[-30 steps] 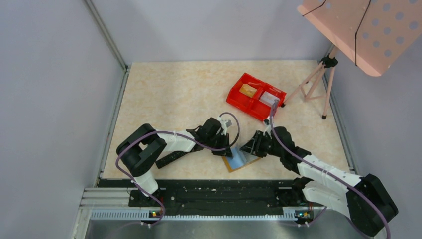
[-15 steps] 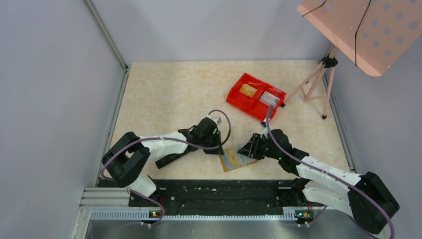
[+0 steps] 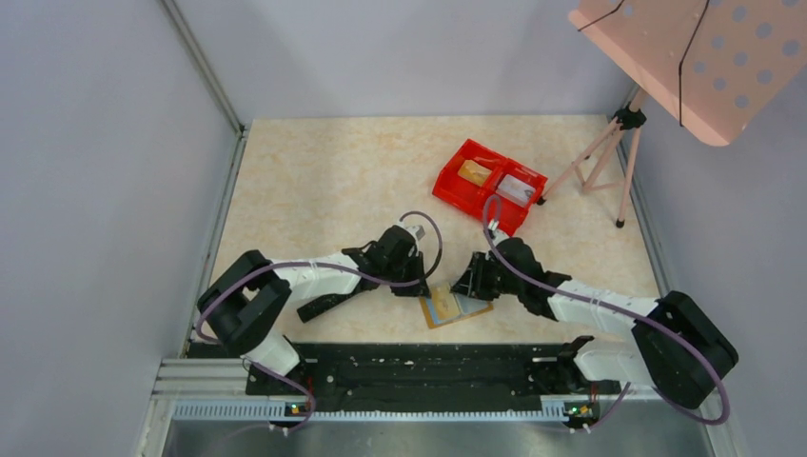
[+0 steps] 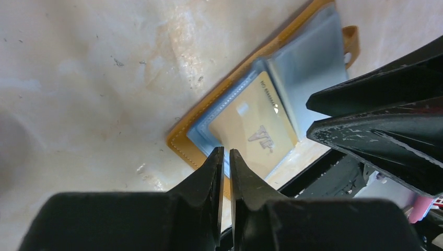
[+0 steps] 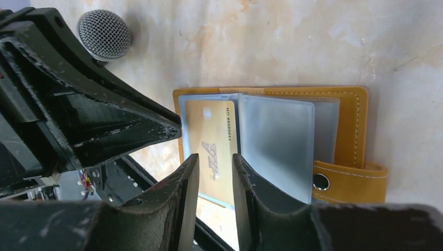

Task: Take the credit cards out of the card holder
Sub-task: Remove the credit card from the card holder.

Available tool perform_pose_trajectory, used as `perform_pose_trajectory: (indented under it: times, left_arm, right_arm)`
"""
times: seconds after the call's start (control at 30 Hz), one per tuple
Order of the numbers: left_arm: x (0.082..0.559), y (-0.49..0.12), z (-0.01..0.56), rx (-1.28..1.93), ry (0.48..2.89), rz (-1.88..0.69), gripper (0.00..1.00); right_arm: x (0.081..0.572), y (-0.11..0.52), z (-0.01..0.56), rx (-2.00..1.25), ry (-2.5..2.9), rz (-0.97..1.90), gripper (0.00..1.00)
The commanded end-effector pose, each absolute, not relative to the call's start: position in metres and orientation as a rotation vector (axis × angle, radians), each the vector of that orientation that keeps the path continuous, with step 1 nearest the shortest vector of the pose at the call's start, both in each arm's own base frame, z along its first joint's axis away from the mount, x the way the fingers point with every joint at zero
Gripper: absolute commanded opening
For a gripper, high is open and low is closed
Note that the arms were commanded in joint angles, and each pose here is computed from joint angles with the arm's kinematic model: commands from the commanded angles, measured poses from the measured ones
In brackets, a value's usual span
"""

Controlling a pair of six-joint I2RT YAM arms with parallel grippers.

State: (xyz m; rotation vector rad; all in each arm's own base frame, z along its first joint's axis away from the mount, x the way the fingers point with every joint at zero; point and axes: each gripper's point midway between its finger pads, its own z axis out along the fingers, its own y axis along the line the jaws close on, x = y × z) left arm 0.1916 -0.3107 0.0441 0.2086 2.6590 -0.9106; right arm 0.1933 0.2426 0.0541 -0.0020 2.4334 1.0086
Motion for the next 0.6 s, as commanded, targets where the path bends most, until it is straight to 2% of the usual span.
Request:
perform_pose_trajectory:
  times: [0.0, 0.23, 0.57]
  left_arm:
    - [0.19, -0.318, 0.031, 0.23, 2.669, -0.948, 0.13]
    - [0.185, -0.309, 0.007, 0.231, 2.729, -0.882, 0.12]
    - [0.184, -0.304, 0.0, 0.238, 2.739, -0.845, 0.11]
  right_arm:
    - [0.203, 0.26, 0.069, -0.076, 2.361, 1.076, 0.29]
    - [0.201, 0.256, 0.053, -0.07, 2.398, 1.056, 0.28]
    - [0.199, 0.241, 0.043, -0.052, 2.425, 0.994, 0.28]
